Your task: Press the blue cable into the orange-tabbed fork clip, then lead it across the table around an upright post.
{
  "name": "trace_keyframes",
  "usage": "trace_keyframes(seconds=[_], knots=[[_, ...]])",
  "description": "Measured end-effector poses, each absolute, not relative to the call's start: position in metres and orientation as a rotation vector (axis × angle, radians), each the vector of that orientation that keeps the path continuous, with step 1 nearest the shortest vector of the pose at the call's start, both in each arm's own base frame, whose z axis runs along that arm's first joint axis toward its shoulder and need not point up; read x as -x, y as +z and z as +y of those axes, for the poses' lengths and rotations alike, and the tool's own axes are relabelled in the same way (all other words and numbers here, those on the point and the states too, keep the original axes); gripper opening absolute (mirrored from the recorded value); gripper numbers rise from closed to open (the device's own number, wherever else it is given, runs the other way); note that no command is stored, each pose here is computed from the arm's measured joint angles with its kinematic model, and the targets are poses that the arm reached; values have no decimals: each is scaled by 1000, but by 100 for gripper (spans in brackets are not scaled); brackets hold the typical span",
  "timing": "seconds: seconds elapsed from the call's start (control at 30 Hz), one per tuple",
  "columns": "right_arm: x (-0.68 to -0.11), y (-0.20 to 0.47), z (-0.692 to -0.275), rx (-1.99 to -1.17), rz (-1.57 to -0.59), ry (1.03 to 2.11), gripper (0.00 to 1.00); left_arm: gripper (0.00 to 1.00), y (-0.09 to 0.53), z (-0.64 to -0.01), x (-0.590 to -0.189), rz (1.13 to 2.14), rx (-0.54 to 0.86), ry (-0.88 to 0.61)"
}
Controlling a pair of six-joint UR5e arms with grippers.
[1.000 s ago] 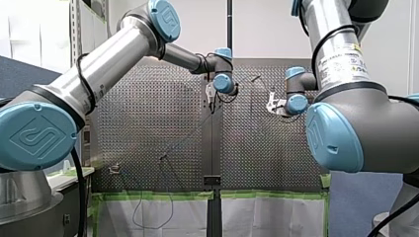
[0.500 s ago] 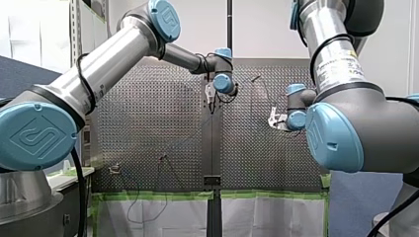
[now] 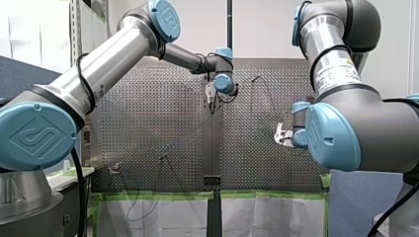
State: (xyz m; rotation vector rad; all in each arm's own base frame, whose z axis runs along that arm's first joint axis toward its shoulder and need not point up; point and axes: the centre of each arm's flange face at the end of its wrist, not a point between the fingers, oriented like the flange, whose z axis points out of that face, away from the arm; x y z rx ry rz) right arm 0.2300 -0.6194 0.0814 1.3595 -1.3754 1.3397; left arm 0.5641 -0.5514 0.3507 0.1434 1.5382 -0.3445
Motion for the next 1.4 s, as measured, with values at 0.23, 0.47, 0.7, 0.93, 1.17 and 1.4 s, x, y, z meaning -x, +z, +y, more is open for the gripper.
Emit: trace_keyframes(seconds=[0.23,0.47,0.7,0.93,1.17,1.4], knots=[[-207,59,-626,-1341,-1404,1305,0,100,351,-552,-563,1538,-141,-344],[-185,36,-631,-1315,-1443,1280,0,100,350,-552,-562,1545,-144,-338],[-166,0,-631,-1289,-1500,1261,0,100,349,-551,-561,1550,-142,-328],[-150,-36,-628,-1263,-1559,1248,0,100,349,-550,-563,1551,-140,-324],[-135,-53,-628,-1233,-1594,1241,0,100,349,-548,-564,1550,-139,-322],[-120,-73,-626,-1200,-1641,1233,0,100,349,-547,-566,1551,-137,-319]])
